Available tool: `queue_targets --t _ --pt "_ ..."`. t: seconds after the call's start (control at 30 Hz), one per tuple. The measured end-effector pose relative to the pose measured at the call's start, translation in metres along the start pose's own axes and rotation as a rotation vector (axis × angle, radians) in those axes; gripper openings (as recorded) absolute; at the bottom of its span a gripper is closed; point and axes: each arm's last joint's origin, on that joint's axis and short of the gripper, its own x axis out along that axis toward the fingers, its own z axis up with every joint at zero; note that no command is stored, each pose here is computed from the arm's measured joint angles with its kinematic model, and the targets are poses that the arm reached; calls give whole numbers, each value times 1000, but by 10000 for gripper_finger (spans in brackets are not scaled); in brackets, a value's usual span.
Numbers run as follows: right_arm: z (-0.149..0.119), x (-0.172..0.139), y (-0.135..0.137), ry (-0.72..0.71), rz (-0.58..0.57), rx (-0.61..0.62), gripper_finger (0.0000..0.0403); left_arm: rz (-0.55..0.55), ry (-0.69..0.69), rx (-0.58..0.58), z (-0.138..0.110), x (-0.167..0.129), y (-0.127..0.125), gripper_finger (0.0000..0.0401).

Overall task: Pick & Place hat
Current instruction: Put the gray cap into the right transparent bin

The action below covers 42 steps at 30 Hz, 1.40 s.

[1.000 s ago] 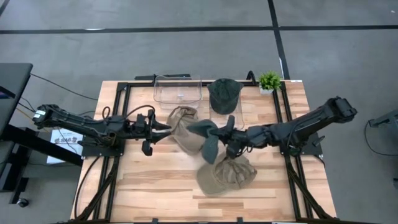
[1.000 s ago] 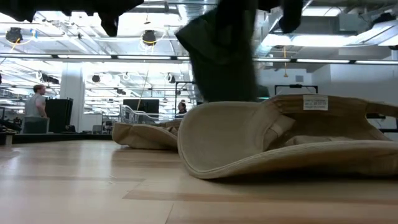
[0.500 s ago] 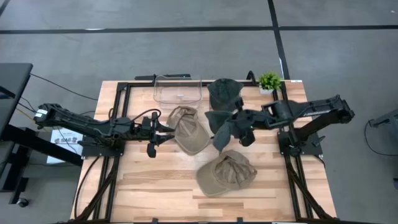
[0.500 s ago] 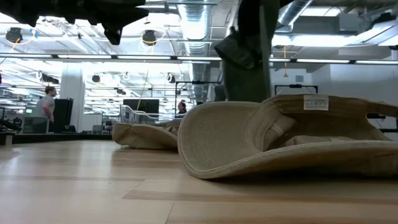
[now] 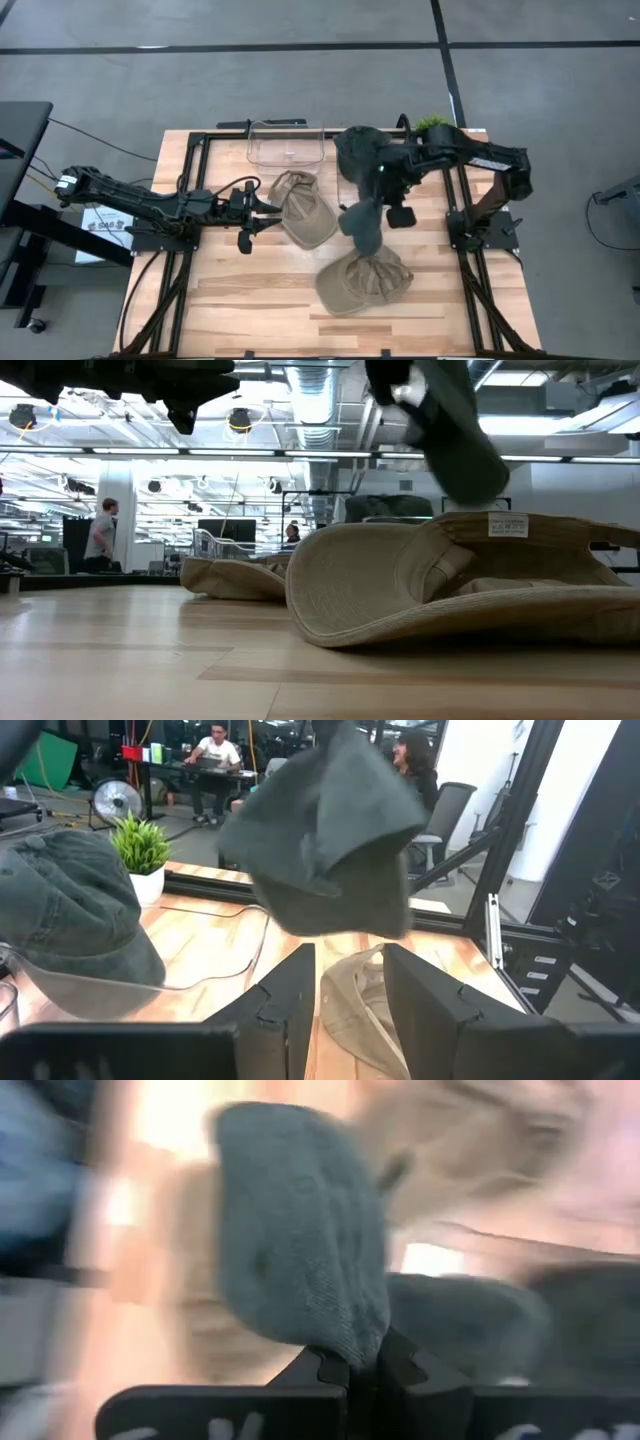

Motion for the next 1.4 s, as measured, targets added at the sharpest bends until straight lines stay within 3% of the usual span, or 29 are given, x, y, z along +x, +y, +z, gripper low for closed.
queue_targets --t 0.1,0.23,0.47,0.67,0.83,0.9,0.97,1.1,1.17,1.27,1.4 --pt "3 -1 -4 -52 187 28 0 -2 14 3 -2 0 0 117" --pt "2 -3 -11 -91 355 93 0 -2 32 7 -5 2 -1 117" --pt "-2 1 -24 -94 453 178 0 1 83 18 -11 3 0 117" --pt "-14 10 -49 -7 233 357 0 2 85 18 -11 4 -1 117" --pt "-32 -3 -71 -14 90 435 0 2 86 18 -11 4 -1 117" --pt "-40 -12 -77 -39 56 467 0 2 85 14 -11 4 -1 117" --pt "-46 -22 -80 -83 98 492 0 2 86 8 -11 4 -1 117" --pt "-50 -35 -71 -206 310 347 0 2 86 7 -11 4 -1 117" --pt "-51 -39 -66 -238 333 268 0 2 86 8 -11 4 -1 117" --pt "-54 -41 -68 -239 281 218 0 1 86 14 -11 4 -1 117" --pt "-61 -42 -81 -184 107 217 0 1 86 14 -11 4 -1 117"
